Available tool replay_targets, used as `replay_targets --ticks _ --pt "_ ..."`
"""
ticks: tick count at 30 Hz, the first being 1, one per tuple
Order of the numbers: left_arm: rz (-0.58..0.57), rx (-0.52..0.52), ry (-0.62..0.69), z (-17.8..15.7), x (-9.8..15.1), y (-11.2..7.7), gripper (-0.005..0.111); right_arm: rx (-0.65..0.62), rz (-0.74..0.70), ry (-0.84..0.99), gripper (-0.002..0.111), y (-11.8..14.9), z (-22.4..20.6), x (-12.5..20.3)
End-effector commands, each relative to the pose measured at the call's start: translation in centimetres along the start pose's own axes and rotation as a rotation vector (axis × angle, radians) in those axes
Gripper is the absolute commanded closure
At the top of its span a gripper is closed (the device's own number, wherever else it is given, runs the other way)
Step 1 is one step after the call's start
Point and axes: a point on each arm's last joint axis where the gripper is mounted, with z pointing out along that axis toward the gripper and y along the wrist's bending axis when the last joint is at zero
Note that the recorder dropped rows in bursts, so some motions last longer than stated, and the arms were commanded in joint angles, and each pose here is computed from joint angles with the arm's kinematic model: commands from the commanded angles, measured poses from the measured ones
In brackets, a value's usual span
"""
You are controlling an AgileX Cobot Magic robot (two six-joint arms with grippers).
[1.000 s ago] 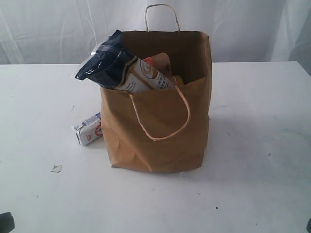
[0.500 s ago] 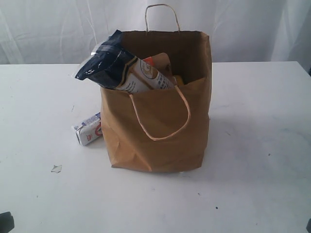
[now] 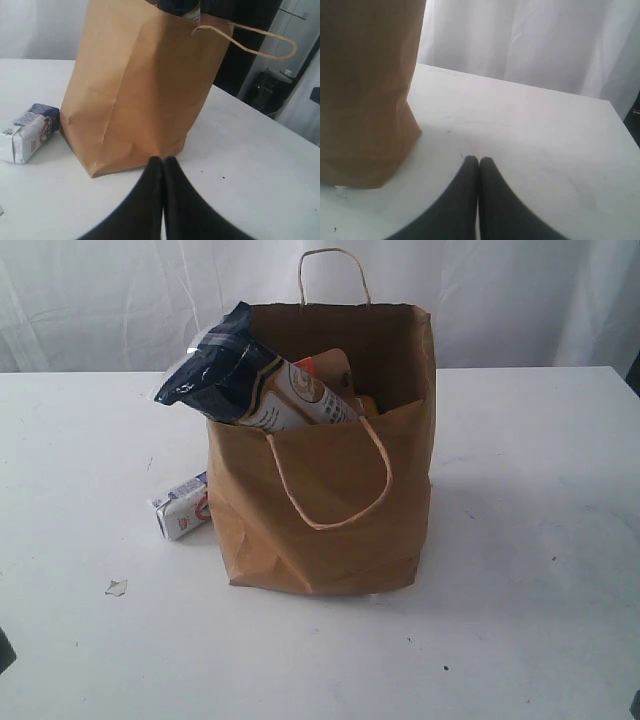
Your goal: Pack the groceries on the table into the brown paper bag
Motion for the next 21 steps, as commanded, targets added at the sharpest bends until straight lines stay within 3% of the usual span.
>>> replay_targets --ticks 1,4,7,13,17,21 --pt "-0.131 0.010 -0.022 0.0 -0.1 0.0 0.107 0.003 0.007 0.005 0.108 0.0 0.0 0.2" --pt "-0.147 0.010 -0.010 -0.1 -0.2 -0.1 0.107 0.003 0.007 0.005 0.108 0.0 0.0 0.2" --pt "-0.130 0.023 0.045 -0.6 -1.9 -1.0 0.107 0.003 0.007 0.005 0.108 0.0 0.0 0.2" --pt "-0.100 -0.020 0.295 0.0 -5.9 -2.7 0.107 0.003 0.007 0.005 0.108 0.0 0.0 0.2" --pt "0.069 -0.155 0.505 1.6 -9.1 -2.8 0.107 0.003 0.007 0.005 0.108 0.0 0.0 0.2" --pt "0.223 -0.421 0.663 3.7 -12.4 -1.4 0.107 0.003 0.007 0.005 0.108 0.0 0.0 0.2"
